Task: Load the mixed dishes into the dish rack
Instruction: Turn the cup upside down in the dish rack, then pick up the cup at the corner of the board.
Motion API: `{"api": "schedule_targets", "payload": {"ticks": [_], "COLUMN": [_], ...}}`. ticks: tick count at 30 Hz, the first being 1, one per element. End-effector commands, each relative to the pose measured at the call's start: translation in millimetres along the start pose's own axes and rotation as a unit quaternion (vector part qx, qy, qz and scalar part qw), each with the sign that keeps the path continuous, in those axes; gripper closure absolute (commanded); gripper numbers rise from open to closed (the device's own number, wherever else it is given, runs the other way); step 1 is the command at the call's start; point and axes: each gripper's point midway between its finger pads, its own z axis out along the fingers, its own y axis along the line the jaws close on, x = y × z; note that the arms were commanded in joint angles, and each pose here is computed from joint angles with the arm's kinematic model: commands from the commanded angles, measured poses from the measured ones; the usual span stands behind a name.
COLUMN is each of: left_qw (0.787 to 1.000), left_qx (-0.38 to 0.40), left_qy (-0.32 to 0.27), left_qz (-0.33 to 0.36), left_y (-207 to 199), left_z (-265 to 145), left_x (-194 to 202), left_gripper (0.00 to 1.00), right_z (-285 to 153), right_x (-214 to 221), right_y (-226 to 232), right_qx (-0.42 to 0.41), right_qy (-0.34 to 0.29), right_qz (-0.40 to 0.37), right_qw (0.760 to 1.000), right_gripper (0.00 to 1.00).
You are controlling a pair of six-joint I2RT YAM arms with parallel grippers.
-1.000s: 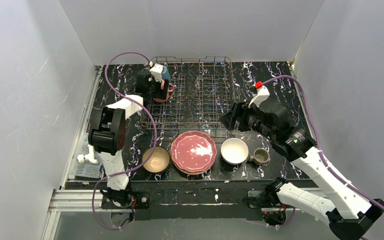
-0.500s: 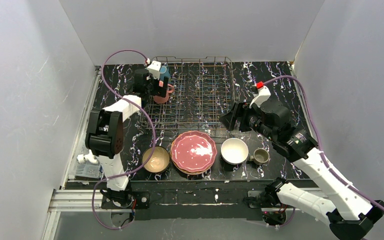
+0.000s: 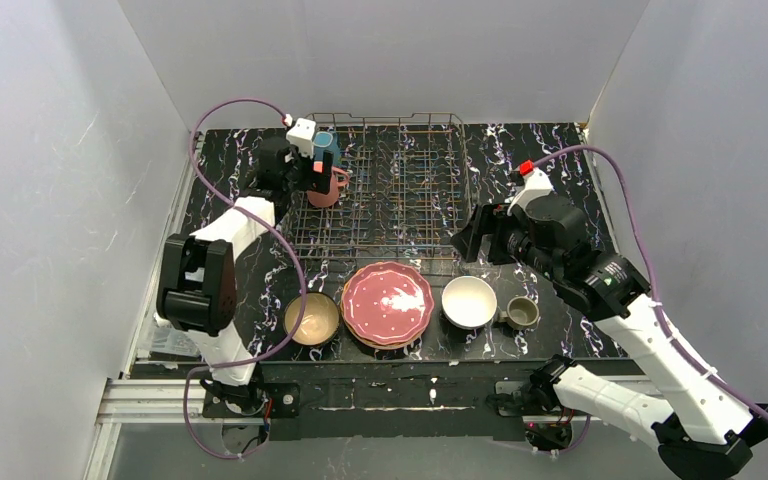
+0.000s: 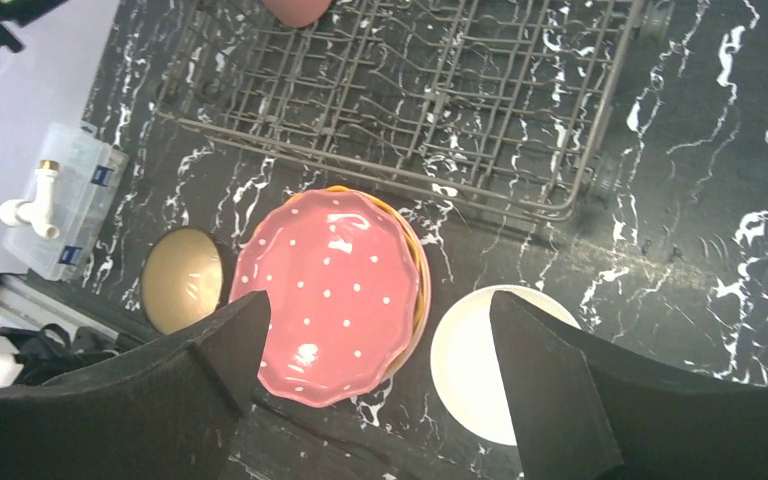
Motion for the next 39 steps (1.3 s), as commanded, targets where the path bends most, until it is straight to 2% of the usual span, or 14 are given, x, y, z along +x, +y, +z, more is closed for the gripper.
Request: {"api": "schedule_targets", "payload": {"ticks": [1,5,11,13,23,30,39], "left_qw": [0.999,0.998,0.997,0.997,0.994,0.984,0.974], "left_qx": [0.021,0.044,0.064,0.067,0.086,0.132,0.16], "left_qy": [-0.036,-0.046,-0.029,-0.007,0.067,0.112,0.149], "left_qz": [-0.017,-0.024,-0.029,-0.028,-0.004,-0.043,-0.063], "left_y": [-9,-22,-42,-48,-96,-131,-151], "left_z": [-24,-39,-64,-71,-116,-159,-207], "left_x": [-29,-43,-56,-57,-50,-31,-7], "left_gripper": [0.02,0.02,0.02,0.02,0.02,0.02,0.02], "right_z": [-12,-16,-18,-22,-40,-43,-42], "right_x": [-6,6,36,41,57,71,90], "right_y": [-13,-26,-48,-54,-92,-109,-130], "right_qx": [0.045,0.078,0.12,0.135,0.235,0.28,0.334], "right_qy": [0.008,0.032,0.067,0.072,0.088,0.101,0.098], "right_qz": [-0.004,-0.001,0.012,0.014,0.015,0.021,0.051], "right_qw": [0.999,0.996,0.99,0.988,0.968,0.954,0.936], "right_gripper": [0.11,0.12,0.14,0.15,0.23,0.3,0.37]}}
